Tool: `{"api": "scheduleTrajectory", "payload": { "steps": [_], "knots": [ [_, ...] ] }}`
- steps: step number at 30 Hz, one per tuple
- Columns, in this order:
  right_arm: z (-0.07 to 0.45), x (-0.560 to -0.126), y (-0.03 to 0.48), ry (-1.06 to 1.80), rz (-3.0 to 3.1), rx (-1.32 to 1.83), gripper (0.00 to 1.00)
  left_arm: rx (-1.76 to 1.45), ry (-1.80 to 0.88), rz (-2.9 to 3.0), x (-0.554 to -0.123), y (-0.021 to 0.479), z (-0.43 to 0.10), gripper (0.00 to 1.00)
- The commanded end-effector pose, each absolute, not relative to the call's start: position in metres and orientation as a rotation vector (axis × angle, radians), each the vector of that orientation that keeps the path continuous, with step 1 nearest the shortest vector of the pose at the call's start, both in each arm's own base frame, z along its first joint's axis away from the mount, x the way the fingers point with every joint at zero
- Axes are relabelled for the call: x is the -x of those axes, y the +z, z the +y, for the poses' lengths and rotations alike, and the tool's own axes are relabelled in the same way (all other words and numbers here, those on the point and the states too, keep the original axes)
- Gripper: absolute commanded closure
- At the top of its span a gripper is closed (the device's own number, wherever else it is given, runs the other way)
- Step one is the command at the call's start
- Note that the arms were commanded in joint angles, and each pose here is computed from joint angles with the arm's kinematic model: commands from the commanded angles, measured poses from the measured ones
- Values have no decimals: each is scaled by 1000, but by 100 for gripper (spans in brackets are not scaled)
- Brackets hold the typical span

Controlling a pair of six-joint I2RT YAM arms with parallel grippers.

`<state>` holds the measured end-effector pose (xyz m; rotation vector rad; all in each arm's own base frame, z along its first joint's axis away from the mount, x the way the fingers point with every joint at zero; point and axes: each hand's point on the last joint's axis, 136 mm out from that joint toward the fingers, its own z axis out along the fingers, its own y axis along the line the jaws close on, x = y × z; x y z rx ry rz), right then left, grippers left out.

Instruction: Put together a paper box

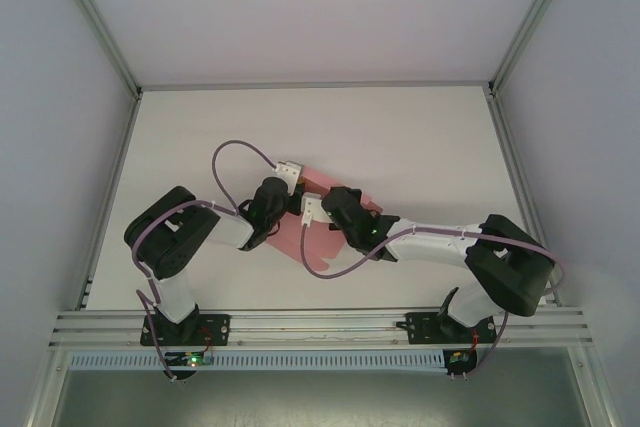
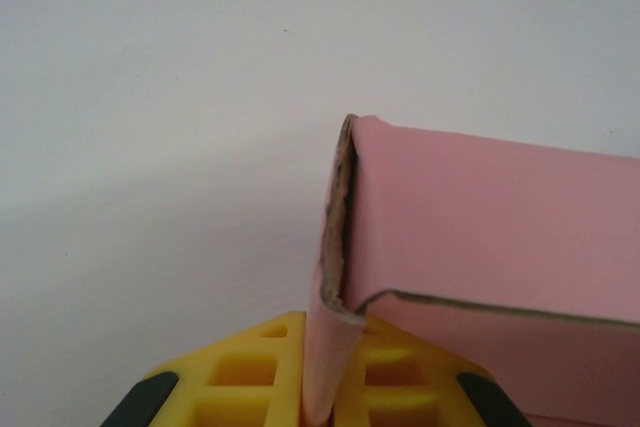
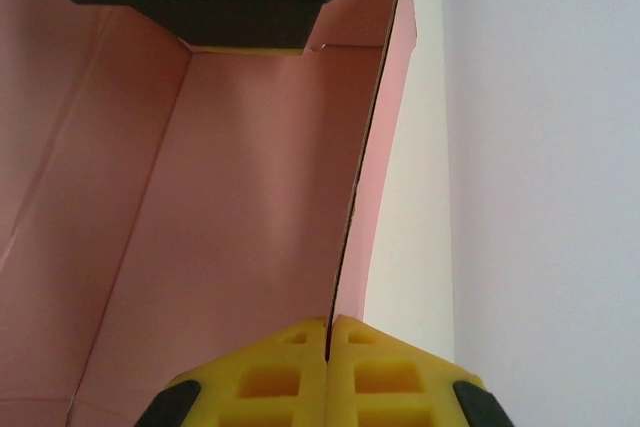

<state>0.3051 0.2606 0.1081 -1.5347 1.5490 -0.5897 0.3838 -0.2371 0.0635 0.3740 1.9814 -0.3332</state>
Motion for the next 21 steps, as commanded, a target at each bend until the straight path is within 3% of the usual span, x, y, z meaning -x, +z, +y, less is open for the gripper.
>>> {"api": "scheduleTrajectory", "payload": {
  "steps": [1, 3, 4, 9, 10, 12, 17, 18, 19, 21],
  "knots": [
    [216, -276, 47, -669, 1692, 1795, 100, -166, 51, 2083, -393, 25, -154, 88],
    [214, -276, 47, -670, 1695, 1795, 100, -185, 72, 2095, -395, 24, -155, 92],
    [214, -276, 48, -668, 1697, 1789, 100, -176, 97, 2101, -396, 25, -152, 100],
    [229, -284, 66, -579, 1686, 1680, 98, -237, -32, 2066, -390, 40, -170, 100],
    [235, -287, 73, -536, 1684, 1636, 87, -243, -86, 2052, -387, 46, -176, 100],
    [247, -289, 86, -425, 1684, 1577, 78, -279, -218, 2008, -380, 62, -192, 100],
    [274, -282, 139, -118, 1623, 1435, 34, -249, -327, 1936, -375, 92, -200, 100],
    [277, -278, 151, -59, 1601, 1407, 13, -227, -323, 1930, -375, 96, -197, 100],
    [279, -273, 167, 7, 1576, 1371, 2, -204, -326, 1919, -375, 101, -195, 100],
    [279, -263, 193, 119, 1526, 1316, 2, -192, -339, 1897, -373, 111, -194, 100]
  ]
}}
